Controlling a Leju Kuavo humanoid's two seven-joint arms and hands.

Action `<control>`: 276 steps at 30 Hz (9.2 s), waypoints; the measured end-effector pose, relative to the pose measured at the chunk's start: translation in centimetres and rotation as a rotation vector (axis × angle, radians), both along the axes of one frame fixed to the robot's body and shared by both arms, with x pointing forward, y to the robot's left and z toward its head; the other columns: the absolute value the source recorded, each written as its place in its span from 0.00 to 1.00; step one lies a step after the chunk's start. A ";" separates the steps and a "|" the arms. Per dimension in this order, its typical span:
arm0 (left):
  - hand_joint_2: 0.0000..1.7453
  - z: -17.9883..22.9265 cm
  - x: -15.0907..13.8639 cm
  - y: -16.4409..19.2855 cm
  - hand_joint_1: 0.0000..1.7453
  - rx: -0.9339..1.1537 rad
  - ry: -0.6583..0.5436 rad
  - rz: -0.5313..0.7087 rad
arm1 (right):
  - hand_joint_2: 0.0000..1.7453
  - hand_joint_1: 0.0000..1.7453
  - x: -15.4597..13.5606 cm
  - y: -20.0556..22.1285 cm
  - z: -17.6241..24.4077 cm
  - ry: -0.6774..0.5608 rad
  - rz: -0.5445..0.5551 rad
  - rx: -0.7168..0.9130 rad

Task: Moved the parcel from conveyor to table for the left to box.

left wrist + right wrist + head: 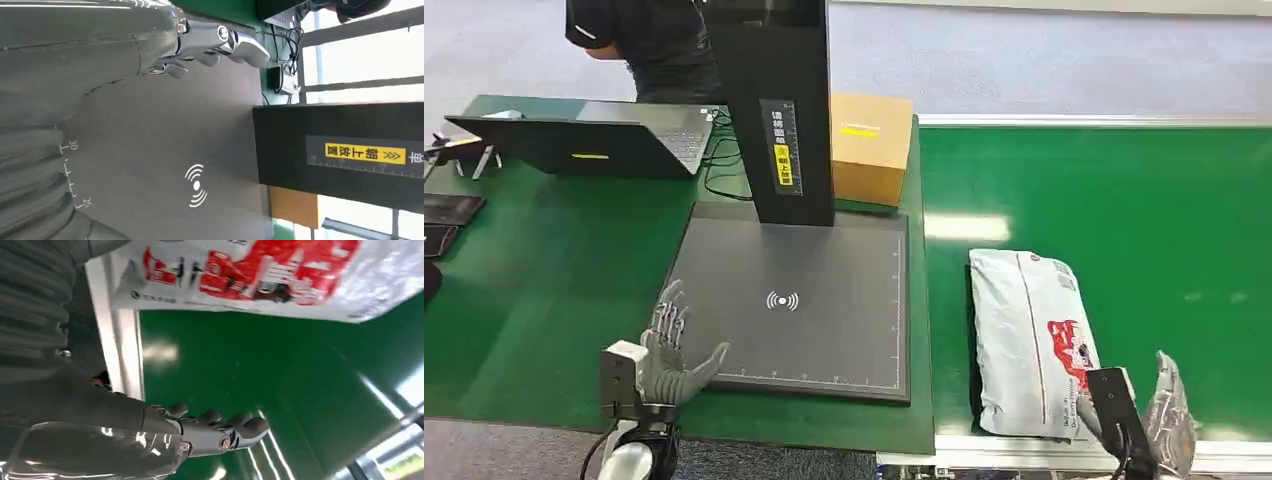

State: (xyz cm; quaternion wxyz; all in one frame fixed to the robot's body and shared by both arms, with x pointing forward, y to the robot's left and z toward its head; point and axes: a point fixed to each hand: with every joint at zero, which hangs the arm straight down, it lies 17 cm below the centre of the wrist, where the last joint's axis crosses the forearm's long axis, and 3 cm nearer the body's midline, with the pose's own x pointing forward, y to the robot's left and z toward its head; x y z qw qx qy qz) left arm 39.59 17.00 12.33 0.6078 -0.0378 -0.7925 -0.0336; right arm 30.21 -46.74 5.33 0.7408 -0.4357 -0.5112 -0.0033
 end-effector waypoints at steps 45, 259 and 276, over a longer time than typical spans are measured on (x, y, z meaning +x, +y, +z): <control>1.00 -0.5 0.3 0.6 0.00 -0.019 0.034 0.024 | 1.00 0.00 4.4 7.1 -4.7 -0.053 0.264 0.244; 1.00 4.0 -2.4 -5.2 0.00 0.178 -0.198 -0.168 | 1.00 0.00 8.2 9.7 15.5 -0.943 0.503 0.387; 1.00 0.6 -3.6 -10.4 0.00 0.503 -0.181 -0.273 | 1.00 0.00 10.5 15.9 5.7 -0.592 0.539 0.587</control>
